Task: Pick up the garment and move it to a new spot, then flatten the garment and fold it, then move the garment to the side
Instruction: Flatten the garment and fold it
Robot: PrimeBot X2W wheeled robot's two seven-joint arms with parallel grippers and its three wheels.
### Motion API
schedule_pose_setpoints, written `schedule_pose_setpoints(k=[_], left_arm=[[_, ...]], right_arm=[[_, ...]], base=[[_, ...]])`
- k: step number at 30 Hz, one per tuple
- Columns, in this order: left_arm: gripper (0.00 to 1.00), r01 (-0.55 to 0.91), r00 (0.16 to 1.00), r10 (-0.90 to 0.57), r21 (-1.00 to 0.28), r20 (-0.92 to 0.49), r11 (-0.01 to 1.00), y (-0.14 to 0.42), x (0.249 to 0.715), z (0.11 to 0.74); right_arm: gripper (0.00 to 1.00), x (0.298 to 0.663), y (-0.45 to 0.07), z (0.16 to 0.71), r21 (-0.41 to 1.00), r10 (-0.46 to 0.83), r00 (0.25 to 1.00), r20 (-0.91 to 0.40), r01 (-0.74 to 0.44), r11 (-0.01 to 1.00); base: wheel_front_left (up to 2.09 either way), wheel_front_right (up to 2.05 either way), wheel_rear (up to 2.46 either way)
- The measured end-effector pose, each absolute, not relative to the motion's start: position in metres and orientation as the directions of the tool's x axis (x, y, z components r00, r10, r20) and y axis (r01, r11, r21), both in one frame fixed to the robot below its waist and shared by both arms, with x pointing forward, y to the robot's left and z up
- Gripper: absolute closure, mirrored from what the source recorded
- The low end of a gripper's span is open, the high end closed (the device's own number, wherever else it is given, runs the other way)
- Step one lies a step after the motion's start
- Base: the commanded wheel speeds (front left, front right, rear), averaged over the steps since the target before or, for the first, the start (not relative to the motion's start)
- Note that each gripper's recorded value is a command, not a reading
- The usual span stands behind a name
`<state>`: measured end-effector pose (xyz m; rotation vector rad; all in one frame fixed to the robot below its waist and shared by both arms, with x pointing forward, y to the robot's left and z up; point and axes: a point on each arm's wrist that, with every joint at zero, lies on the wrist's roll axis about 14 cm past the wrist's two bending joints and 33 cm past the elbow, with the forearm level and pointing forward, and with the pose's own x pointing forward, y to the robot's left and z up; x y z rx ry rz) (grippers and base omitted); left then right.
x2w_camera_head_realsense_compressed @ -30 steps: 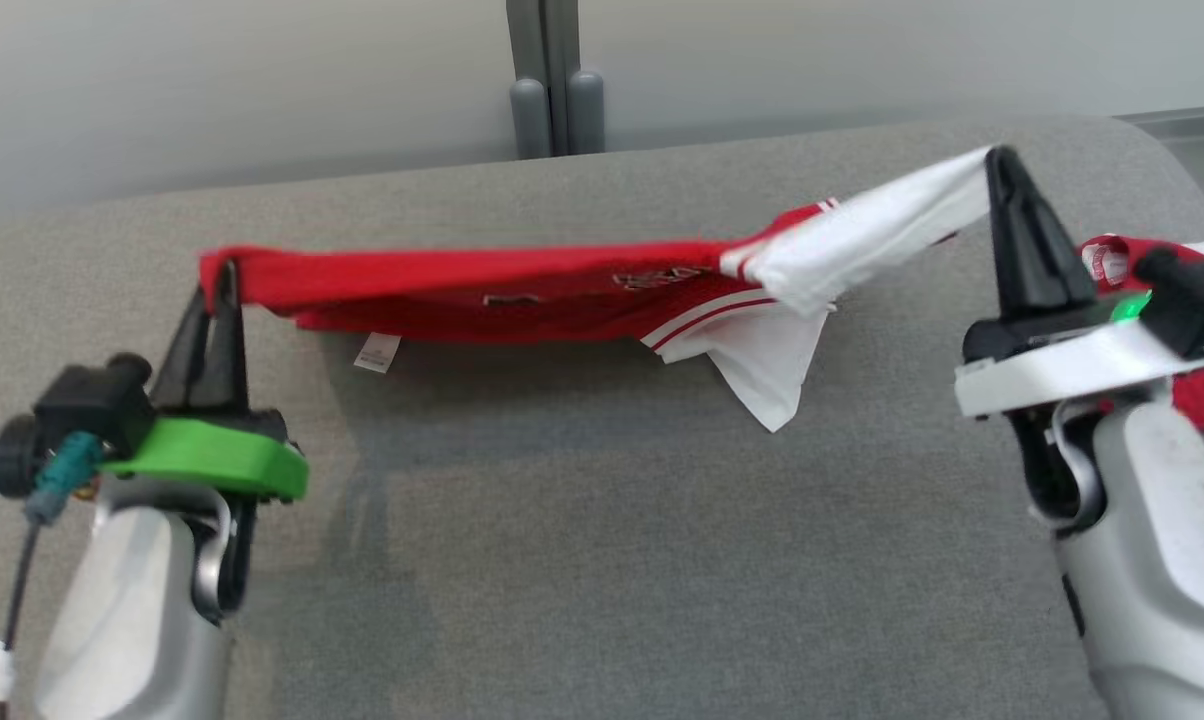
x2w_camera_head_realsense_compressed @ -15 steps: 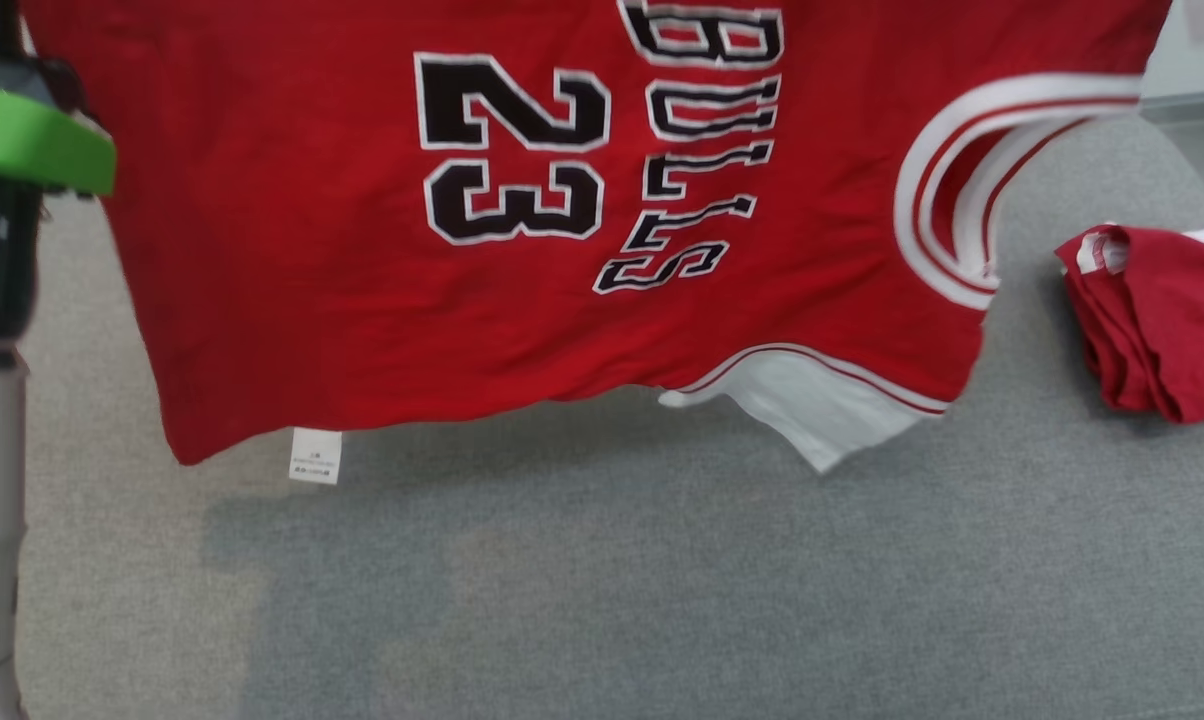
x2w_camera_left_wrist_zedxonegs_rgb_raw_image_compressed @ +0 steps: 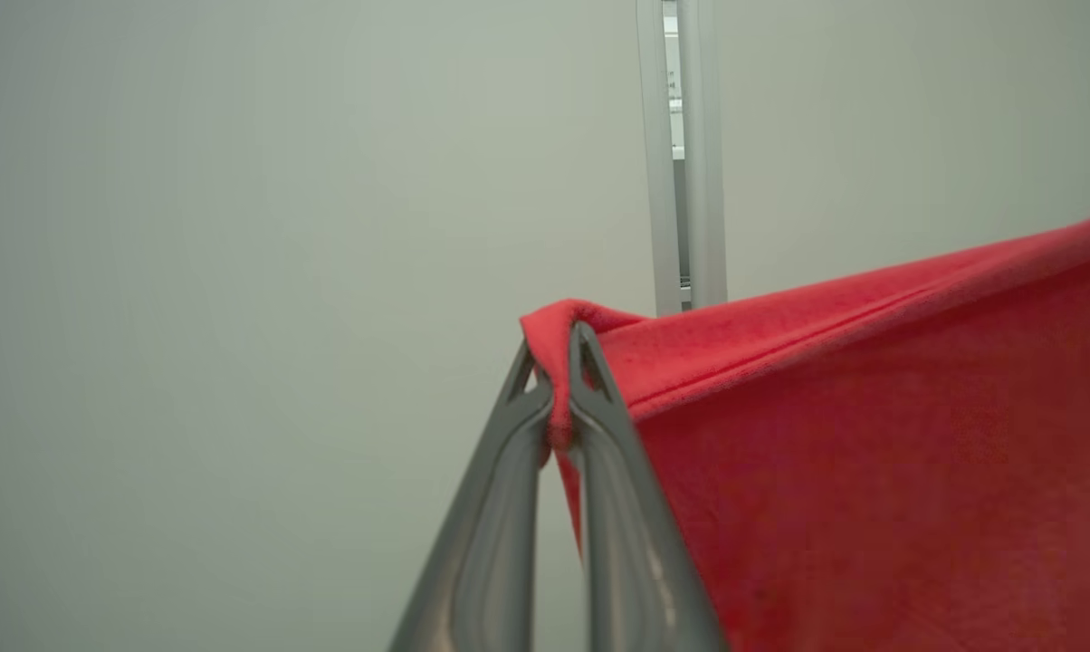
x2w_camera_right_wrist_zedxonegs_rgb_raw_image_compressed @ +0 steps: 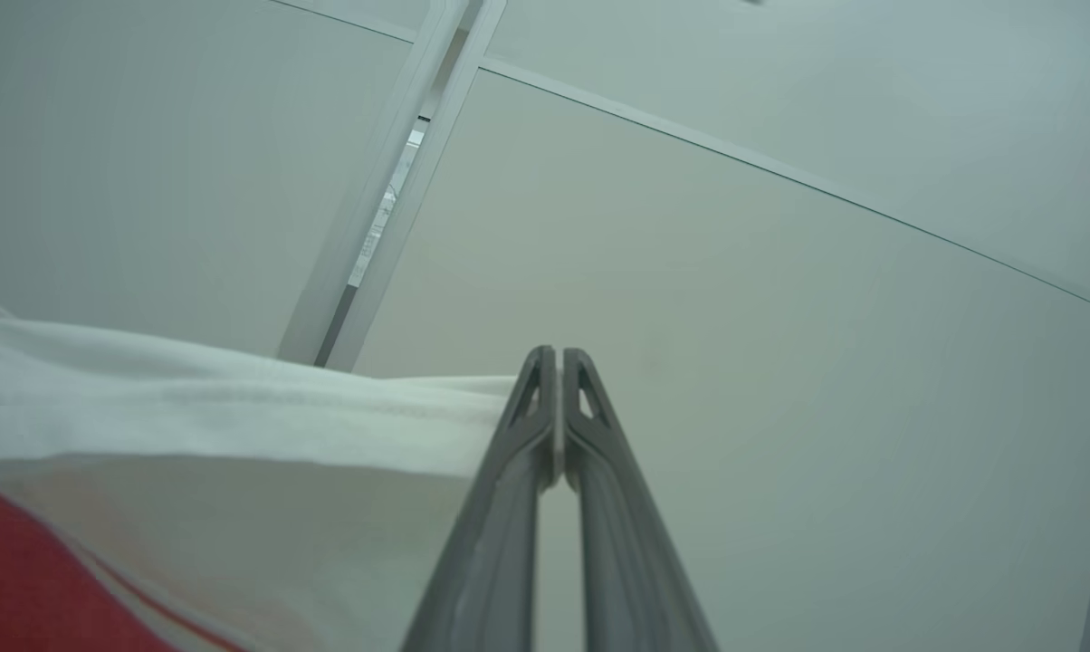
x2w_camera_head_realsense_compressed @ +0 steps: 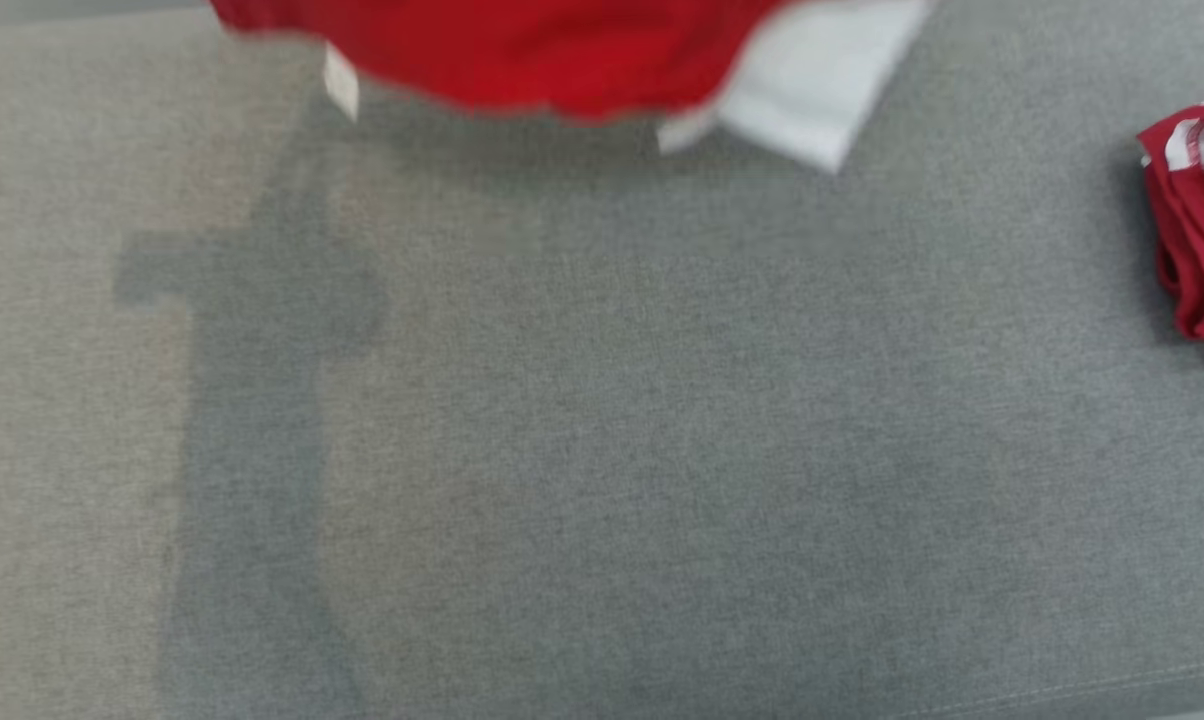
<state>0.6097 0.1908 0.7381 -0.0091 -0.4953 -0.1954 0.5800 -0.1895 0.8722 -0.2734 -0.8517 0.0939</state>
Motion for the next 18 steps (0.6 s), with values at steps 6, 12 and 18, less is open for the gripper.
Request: schedule_pose_setpoints(k=[6,12,18], left_arm=[[1.00,0.170,0.889,-0.141,-0.027,0.436,0.985,0.188,0.646,0.689],[1.00,0.112,0.989,-0.091,-0.197,0.114,0.974,0.187,0.624,0.531],[1.00,-0.017,0.980,-0.043,-0.304,-0.192,0.953,0.187,0.536,0.406]], right_arm=[[1.00,0.622,-0.189,0.821,-0.251,0.166,0.724,0.669,0.009,0.968],[1.00,0.620,-0.206,0.683,-0.147,0.119,0.887,0.446,-0.059,0.987],[1.00,0.562,-0.205,0.560,0.019,0.082,0.972,0.222,-0.088,0.996]], base=[[0.00,0.00,0.00],[0.00,0.00,0.00],[0.00,0.00,0.00]])
